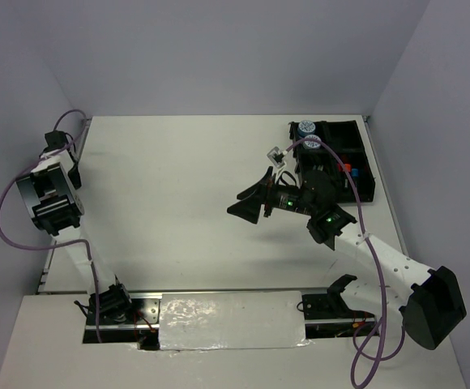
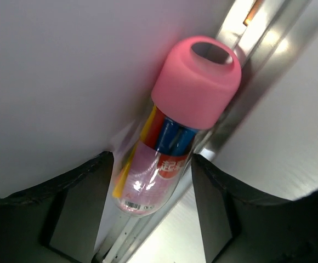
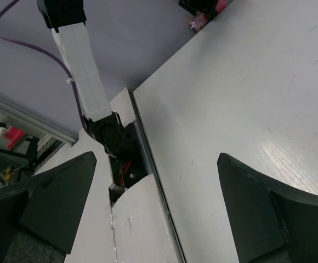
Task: Sort the stationery into containers
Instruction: Move the stationery to the center of the board.
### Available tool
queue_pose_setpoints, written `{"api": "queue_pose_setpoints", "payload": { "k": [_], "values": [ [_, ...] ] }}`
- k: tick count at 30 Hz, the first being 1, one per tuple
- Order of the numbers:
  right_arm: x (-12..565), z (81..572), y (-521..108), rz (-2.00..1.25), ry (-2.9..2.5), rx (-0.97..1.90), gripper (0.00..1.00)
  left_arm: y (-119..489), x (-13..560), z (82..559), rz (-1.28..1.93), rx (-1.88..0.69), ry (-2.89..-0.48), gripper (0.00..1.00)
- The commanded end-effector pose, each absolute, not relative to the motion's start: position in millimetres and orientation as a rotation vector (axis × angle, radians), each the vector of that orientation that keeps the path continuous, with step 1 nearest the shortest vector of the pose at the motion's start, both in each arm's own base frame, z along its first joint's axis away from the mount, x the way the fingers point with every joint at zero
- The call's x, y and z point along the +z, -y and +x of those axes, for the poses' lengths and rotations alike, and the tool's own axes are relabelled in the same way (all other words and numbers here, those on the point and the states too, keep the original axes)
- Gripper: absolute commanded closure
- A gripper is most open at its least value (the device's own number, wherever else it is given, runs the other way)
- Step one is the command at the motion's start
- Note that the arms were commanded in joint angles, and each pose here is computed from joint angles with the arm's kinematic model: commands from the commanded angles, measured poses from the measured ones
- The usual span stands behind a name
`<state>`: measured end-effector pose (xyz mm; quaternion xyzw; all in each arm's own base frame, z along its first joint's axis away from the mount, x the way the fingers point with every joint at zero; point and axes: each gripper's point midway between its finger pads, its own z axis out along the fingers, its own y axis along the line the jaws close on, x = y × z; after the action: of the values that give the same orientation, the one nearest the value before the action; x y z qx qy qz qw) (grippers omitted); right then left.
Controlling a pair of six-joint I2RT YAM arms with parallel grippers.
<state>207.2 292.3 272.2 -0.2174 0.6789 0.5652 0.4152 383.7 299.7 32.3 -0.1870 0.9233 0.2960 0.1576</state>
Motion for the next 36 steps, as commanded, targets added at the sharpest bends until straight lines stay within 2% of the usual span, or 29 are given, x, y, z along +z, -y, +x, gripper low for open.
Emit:
{"api": "queue_pose_setpoints", "payload": {
  "k": [1,2,7,9,12,15,18,20,22,29,36],
  "values": [
    [284.1,203.5,-292.8,-0.566,-1.643,1.425,0.0,-304.0,-8.5,357.6,-0.569,0.78,-2.776,0.25],
    [284.1,203.5,-292.8,-0.566,-1.643,1.425,0.0,-303.9,-11.5,357.4,-0.569,0.773,-2.782,0.22],
    [281.7,206.0,-292.1,-0.558,-1.653,1.411,0.0,-294.9,-42.9,347.8,-0.556,0.718,-2.87,0.21],
    [281.5,206.4,-292.7,-0.56,-1.655,1.409,0.0,-290.6,-50.6,347.3,-0.542,0.687,-2.89,0.23],
    [280.6,206.8,-292.7,-0.557,-1.657,1.408,0.0,-291.7,-50.6,349.3,-0.533,0.669,-2.887,0.31],
    [279.8,207.3,-293.5,-0.559,-1.662,1.411,0.0,-291.0,-51.6,353.3,-0.527,0.637,-2.892,0.44],
    [279.4,208.9,-293.1,-0.551,-1.664,1.403,0.0,-290.4,-51.9,353.9,-0.526,0.63,-2.893,0.71],
    [278.9,209.3,-293.0,-0.551,-1.665,1.403,0.0,-290.1,-52.7,353.8,-0.535,0.629,-2.892,0.78],
    [279.4,209.1,-293.8,-0.553,-1.666,1.406,0.0,-286.7,-53.9,355.1,-0.545,0.598,-2.891,1.0],
    [278.9,210.0,-292.9,-0.547,-1.666,1.4,0.0,-272.6,-32.5,376.1,-0.569,0.511,-2.808,1.0],
    [280.6,210.5,-291.4,-0.544,-1.663,1.387,0.0,-262.3,33.0,411.8,-0.56,0.468,-2.615,1.0]
  ]
}}
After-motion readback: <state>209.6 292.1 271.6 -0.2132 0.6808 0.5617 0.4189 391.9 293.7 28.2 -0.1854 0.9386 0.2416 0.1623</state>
